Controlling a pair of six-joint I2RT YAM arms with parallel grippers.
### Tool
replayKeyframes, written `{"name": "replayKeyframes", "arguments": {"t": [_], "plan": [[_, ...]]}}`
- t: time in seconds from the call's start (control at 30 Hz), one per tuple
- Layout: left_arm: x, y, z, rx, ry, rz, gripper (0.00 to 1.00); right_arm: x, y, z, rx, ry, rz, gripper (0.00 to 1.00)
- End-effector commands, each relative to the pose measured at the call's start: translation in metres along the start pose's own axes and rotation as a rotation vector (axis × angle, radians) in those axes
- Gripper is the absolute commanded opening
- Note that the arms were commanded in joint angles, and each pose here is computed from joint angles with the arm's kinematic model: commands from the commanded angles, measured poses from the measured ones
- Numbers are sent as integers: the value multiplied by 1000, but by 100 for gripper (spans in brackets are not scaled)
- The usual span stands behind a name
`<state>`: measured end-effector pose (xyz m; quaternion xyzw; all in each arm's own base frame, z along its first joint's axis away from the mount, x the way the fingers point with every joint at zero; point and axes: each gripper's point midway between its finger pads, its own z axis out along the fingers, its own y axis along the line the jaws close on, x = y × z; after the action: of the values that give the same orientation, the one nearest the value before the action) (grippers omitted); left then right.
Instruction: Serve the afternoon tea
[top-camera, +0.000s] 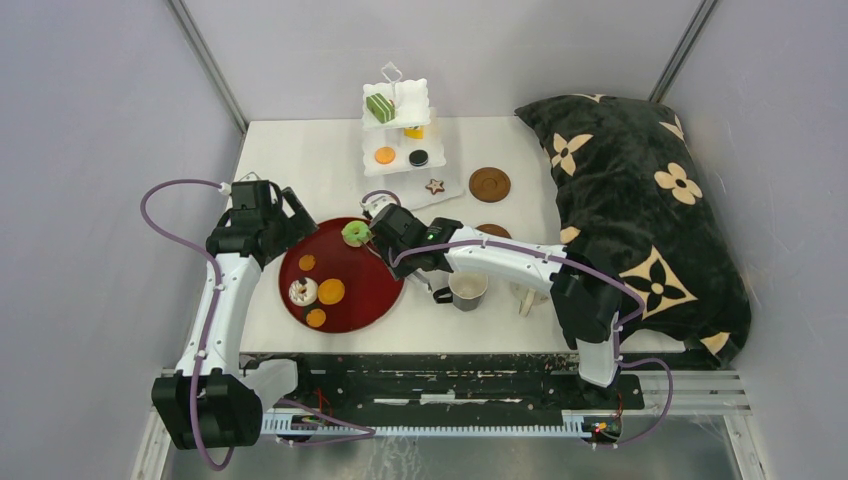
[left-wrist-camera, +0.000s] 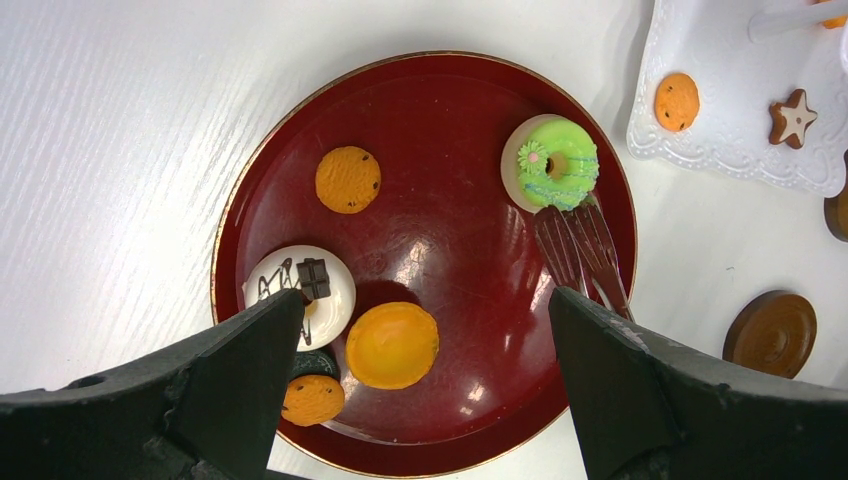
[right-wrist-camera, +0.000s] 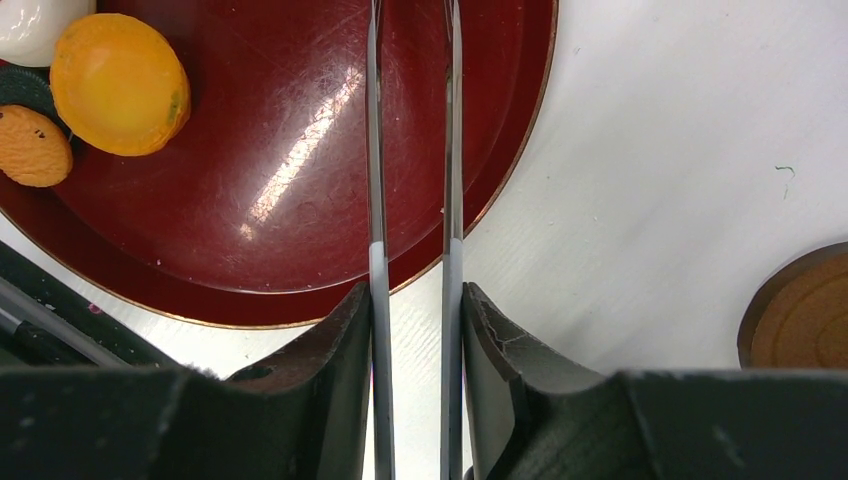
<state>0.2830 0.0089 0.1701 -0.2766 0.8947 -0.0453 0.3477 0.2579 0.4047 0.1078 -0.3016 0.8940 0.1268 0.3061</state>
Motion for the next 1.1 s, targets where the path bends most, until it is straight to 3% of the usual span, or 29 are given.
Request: {"name": "replayKeyframes", "arguments": {"t": [0.0, 0.23, 1.07], "plan": [[-19, -5, -9, 21, -70, 3, 100, -35, 4, -11, -4, -111, 10, 21], [-17, -6, -8, 24, -62, -1, 100, -36, 4, -13, -8, -117, 2, 1], [-16, -6, -5, 23, -59, 1, 100, -21, 17, -81, -190, -110, -92, 1]]}}
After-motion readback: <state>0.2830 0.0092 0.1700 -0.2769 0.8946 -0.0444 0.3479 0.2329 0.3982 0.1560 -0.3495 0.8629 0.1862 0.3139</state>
